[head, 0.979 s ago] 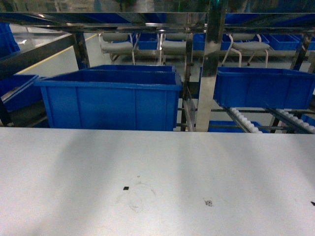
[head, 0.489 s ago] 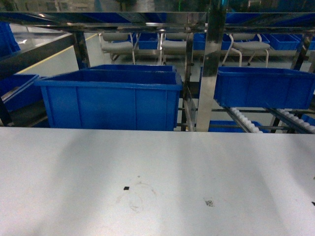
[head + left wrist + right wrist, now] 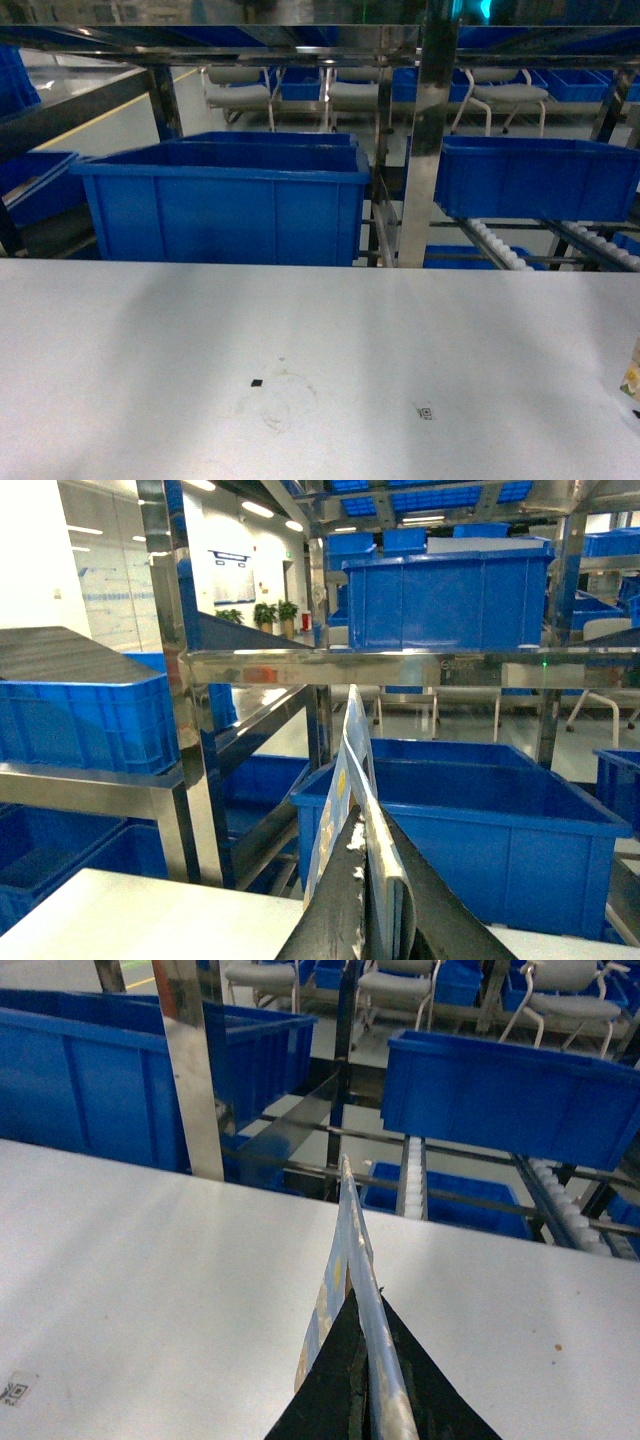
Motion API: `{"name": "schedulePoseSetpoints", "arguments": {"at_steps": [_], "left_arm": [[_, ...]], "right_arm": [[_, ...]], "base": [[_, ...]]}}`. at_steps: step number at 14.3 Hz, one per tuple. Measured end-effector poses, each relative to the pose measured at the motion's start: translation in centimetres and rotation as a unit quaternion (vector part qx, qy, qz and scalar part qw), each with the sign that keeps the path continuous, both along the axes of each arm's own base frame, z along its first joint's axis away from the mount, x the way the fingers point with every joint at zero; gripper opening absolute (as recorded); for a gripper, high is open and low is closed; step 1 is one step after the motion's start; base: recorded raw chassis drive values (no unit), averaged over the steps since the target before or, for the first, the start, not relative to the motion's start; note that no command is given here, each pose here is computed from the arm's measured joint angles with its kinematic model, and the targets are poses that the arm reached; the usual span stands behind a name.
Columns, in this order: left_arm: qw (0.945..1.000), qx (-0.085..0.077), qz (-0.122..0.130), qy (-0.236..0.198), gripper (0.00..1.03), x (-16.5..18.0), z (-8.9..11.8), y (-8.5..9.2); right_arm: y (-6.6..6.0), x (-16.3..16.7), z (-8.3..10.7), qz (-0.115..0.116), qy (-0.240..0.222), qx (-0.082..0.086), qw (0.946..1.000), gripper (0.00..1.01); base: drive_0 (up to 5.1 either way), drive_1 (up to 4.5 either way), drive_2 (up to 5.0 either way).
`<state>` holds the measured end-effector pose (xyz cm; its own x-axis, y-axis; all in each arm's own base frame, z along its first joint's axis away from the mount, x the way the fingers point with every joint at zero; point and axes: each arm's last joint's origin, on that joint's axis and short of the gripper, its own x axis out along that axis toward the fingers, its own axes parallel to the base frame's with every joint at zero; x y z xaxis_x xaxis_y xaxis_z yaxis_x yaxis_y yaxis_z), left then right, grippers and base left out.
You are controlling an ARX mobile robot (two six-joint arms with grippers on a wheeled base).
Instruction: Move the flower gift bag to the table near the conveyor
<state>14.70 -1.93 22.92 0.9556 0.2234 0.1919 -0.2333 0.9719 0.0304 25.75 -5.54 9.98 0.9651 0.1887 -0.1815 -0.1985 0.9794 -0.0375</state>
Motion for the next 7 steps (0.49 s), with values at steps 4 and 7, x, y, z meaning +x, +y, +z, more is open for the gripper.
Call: {"name": "schedulePoseSetpoints", "arguments": {"at_steps": [4, 7], "left_arm": [[1.0000, 0.000, 0.000, 0.000, 0.02, 0.0, 0.0, 0.0], [1.0000, 0.000, 0.000, 0.000, 0.02, 0.0, 0.0, 0.0]], "right_arm": [[-1.4, 1.6, -1.7, 0.001, 0.020, 0.008, 0.9998, 0.02], [-2.1, 2.9, -0.8, 0.003, -0.009, 0.002, 1.0000, 0.02]], "base": [[0.0, 0.00, 0.0], [0.0, 0.00, 0.0]]}}
